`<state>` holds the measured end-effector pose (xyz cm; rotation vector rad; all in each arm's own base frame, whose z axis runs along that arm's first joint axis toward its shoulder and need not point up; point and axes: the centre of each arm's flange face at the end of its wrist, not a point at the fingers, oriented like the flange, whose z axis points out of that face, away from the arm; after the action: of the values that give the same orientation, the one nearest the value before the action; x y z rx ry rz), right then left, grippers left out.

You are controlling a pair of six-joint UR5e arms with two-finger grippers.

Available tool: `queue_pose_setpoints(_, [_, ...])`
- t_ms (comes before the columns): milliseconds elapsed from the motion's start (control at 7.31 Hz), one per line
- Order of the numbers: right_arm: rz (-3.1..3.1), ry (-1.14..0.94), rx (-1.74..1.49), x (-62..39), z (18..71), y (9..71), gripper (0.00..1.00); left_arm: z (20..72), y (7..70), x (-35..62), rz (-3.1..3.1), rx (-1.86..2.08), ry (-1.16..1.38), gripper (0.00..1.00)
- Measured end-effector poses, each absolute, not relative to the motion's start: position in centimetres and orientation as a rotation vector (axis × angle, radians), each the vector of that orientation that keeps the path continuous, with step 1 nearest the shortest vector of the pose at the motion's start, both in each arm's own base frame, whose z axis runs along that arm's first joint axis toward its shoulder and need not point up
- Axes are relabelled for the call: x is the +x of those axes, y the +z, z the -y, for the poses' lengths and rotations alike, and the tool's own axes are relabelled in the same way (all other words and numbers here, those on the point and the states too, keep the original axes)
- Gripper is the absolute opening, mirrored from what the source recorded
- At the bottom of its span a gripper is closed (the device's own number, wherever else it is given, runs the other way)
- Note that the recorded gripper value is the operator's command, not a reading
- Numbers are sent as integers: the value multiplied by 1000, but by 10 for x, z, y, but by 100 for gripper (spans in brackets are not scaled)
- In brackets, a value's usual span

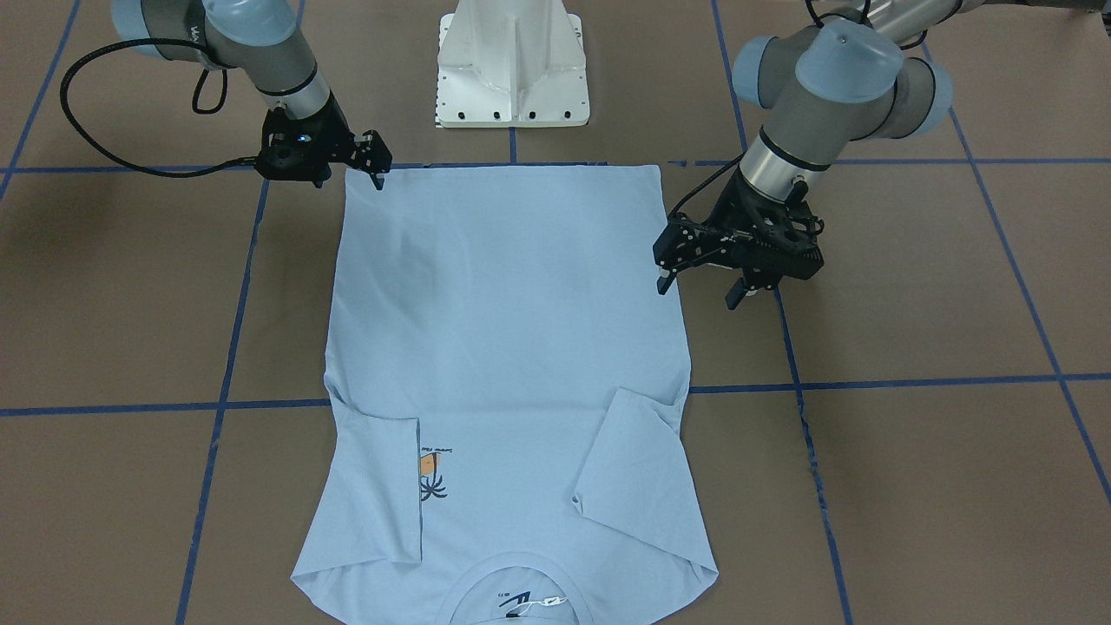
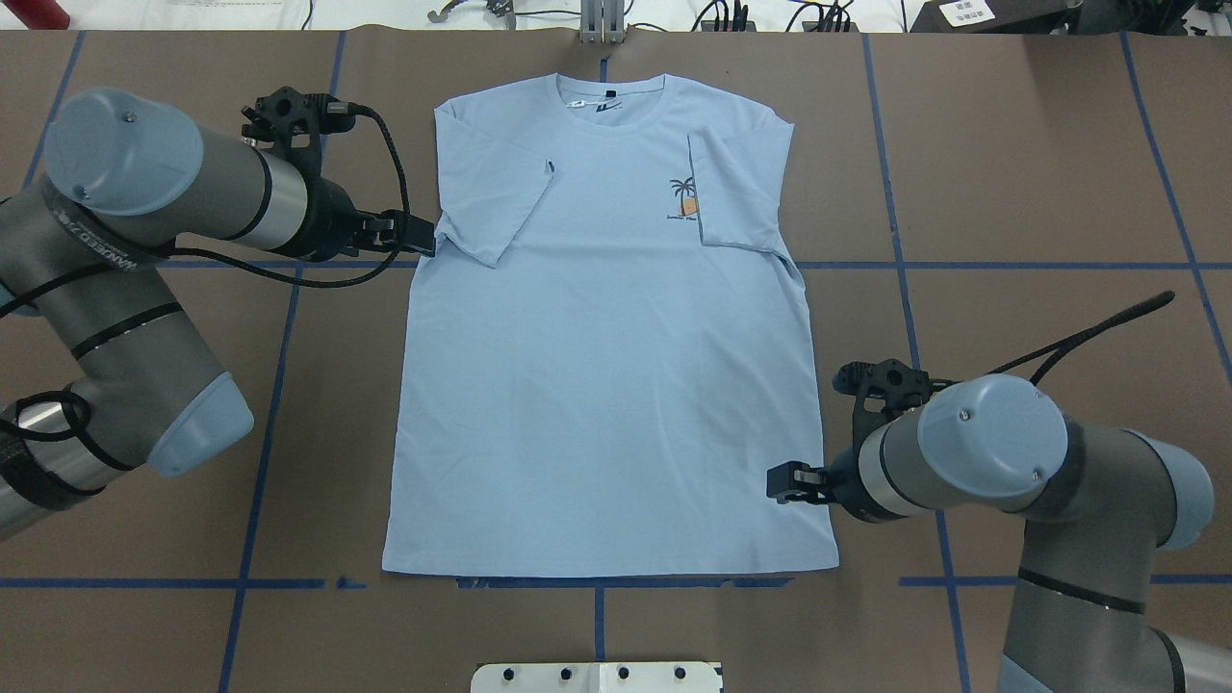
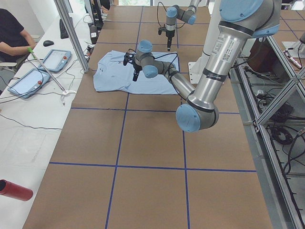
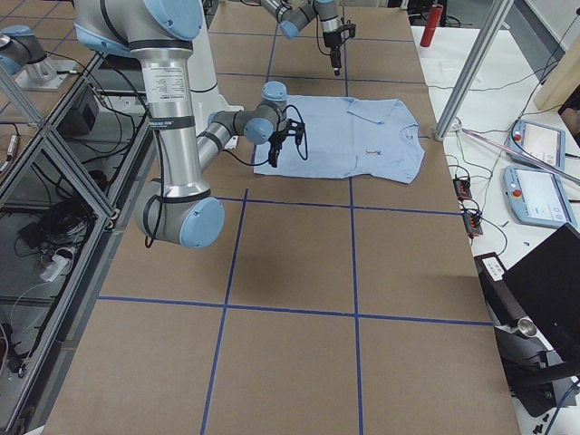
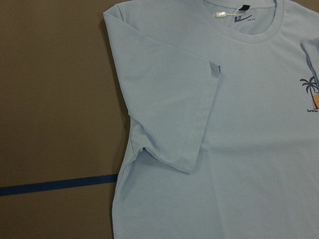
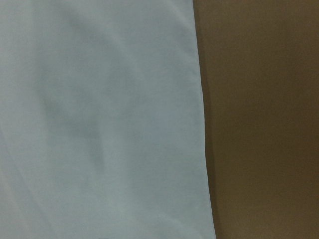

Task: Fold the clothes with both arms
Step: 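Release the sleeve with the left gripper while the right gripper moves to the hem corner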

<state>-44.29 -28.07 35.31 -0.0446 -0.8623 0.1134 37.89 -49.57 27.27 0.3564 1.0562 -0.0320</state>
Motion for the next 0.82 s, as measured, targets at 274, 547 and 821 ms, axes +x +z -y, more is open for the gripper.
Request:
queue_pose_setpoints(274, [837,98,-46,-458,263,374,98,493,271,377,-1061,357,-31,100])
queue_pose_setpoints(547, [821,87,-57,-465,257,383,85,492,271,377,-1062,355,-30,100])
queue_pose_setpoints(821, [817,83,-65,-466,255,385,76,492,271,378,-1062,355,-28,100])
